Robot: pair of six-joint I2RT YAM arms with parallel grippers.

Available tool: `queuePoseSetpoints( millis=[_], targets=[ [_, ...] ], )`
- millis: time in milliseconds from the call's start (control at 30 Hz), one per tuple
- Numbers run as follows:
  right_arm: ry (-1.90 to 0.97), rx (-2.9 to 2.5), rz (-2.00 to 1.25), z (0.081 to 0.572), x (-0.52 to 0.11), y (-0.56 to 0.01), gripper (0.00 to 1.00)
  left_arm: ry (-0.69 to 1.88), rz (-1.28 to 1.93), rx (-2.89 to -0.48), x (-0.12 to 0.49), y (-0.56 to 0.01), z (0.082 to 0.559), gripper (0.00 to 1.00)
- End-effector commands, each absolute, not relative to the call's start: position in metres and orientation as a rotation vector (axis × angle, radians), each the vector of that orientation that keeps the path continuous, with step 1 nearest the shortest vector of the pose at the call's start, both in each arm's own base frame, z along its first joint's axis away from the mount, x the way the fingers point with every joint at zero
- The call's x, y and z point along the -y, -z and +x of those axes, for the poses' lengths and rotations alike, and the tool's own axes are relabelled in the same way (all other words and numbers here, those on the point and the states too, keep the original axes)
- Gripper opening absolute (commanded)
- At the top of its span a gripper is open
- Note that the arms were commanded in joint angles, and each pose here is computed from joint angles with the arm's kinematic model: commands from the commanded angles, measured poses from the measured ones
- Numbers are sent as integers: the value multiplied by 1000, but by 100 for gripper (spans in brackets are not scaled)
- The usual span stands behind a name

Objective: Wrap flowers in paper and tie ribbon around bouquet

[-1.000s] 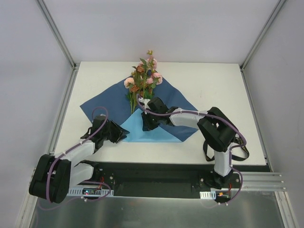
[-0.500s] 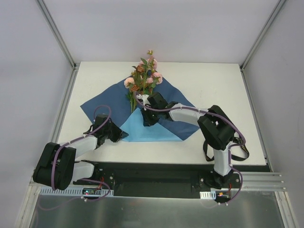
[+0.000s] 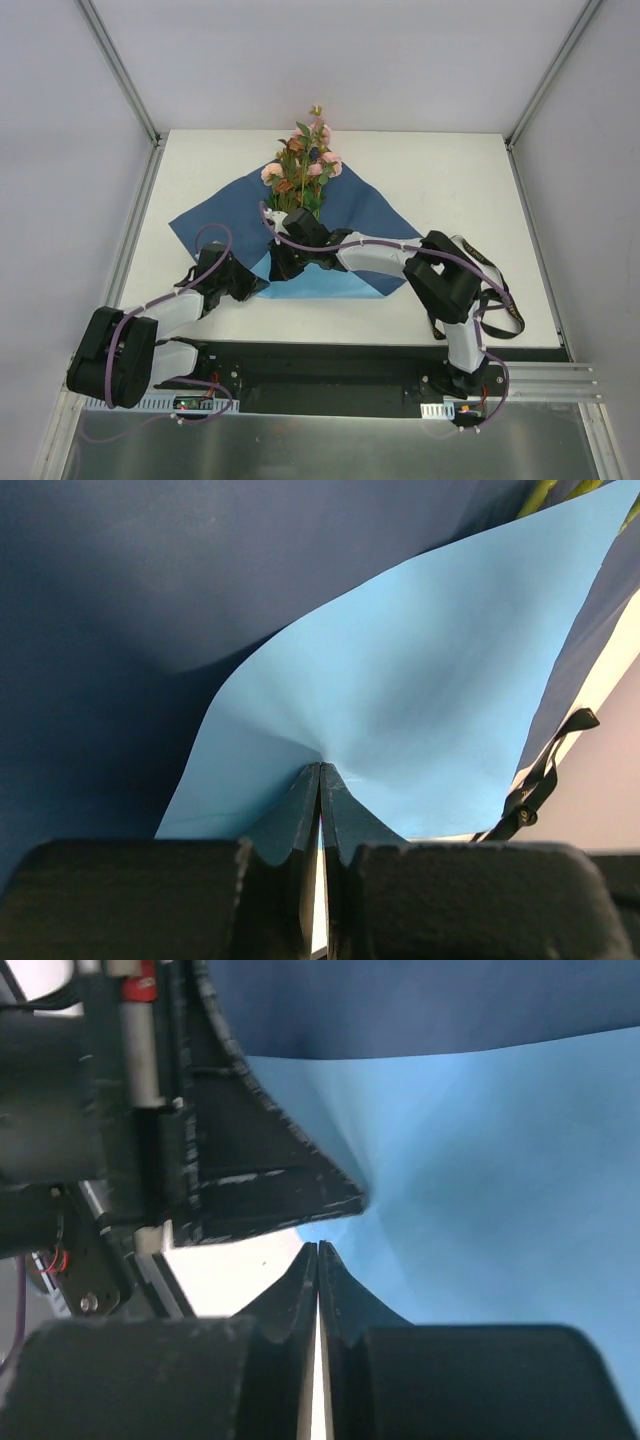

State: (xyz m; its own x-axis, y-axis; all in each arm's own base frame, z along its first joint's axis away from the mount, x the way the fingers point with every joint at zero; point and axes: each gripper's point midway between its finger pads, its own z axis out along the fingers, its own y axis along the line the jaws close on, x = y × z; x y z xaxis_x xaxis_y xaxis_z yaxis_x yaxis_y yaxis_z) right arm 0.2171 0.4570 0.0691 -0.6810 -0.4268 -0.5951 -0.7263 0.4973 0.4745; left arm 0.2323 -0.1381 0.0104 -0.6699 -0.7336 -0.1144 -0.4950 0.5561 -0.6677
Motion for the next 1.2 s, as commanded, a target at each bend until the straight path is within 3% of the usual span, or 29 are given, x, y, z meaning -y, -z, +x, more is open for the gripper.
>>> queuePoseSetpoints(
  millis=[0,333,1167],
  targets=[
    [-1113,-2368,-828,227,-472,-51,0,718,-1048,-2470,121,11,211,0],
    [-1009,-2497,-792,222,-449,6,0,717,-1137,-2426,110,7,204,0],
    [-1085,-2475,-833,226,-449,-5,0,342,-1833,-2142,26,29,155,0]
  ],
)
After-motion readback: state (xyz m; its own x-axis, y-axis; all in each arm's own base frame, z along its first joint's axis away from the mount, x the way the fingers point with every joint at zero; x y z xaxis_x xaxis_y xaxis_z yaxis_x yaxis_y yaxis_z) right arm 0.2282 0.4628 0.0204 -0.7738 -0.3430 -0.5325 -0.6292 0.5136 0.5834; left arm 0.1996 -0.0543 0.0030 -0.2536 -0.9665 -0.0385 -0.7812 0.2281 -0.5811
